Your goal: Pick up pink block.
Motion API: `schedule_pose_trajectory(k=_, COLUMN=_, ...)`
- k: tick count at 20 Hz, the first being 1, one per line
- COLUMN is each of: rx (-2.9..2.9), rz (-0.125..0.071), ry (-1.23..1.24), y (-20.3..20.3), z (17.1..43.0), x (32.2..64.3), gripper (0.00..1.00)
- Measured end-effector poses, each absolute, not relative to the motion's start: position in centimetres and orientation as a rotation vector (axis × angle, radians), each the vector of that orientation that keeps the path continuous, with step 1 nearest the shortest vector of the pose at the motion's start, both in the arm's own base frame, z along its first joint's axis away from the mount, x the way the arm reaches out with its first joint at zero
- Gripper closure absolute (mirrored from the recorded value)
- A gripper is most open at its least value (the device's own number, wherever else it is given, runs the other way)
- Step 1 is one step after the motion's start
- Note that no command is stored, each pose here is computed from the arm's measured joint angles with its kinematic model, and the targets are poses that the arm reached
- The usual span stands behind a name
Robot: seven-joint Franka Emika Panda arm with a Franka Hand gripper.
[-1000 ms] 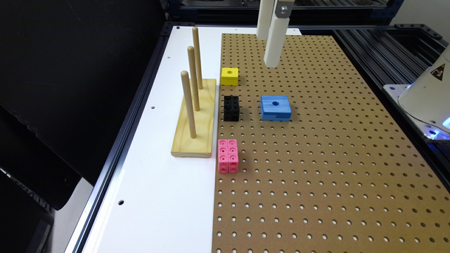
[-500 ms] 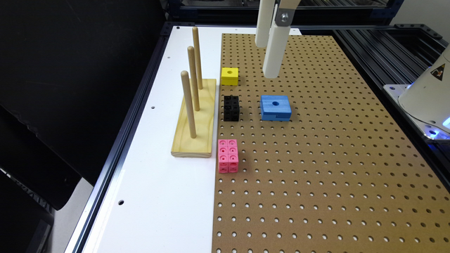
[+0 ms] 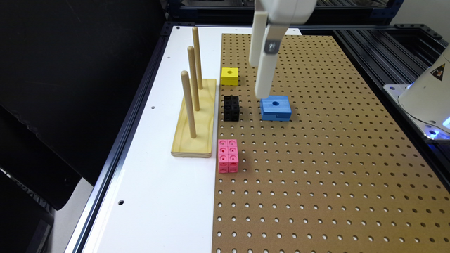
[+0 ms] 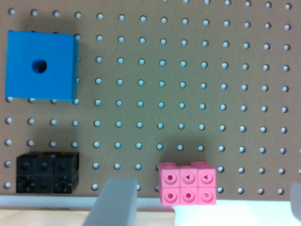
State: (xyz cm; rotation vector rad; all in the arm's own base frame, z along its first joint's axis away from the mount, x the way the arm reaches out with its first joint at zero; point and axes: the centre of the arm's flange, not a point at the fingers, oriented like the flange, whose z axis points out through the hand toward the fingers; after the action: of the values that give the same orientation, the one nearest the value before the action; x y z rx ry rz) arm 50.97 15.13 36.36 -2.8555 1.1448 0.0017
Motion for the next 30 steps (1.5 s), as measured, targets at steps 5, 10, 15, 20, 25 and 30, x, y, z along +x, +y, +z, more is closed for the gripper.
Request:
schedule_pose_trajectory(k=5, rx=-2.861, rz=0.026, ry=1.145, y=15.1, z=33.1, x=51.2, gripper=0.00)
schedule_pose_trajectory(k=10, rx=-2.855, rz=0.043, ry=1.145, y=15.2, z=30.0, x=51.7, gripper=0.00)
schedule_pose_trajectory(k=15, rx=-2.856, rz=0.058, ry=1.144, y=15.3, z=26.8, x=51.9, gripper=0.00)
schedule_pose_trajectory(k=20, rx=-2.852, rz=0.054, ry=1.143, y=15.3, z=26.2, x=52.1, gripper=0.00)
schedule_pose_trajectory(k=25, rx=-2.845, rz=0.040, ry=1.139, y=15.6, z=26.6, x=52.6, gripper=0.00)
schedule_pose_trajectory(k=30, rx=-2.843, rz=0.037, ry=1.138, y=15.6, z=26.7, x=52.7, gripper=0.00)
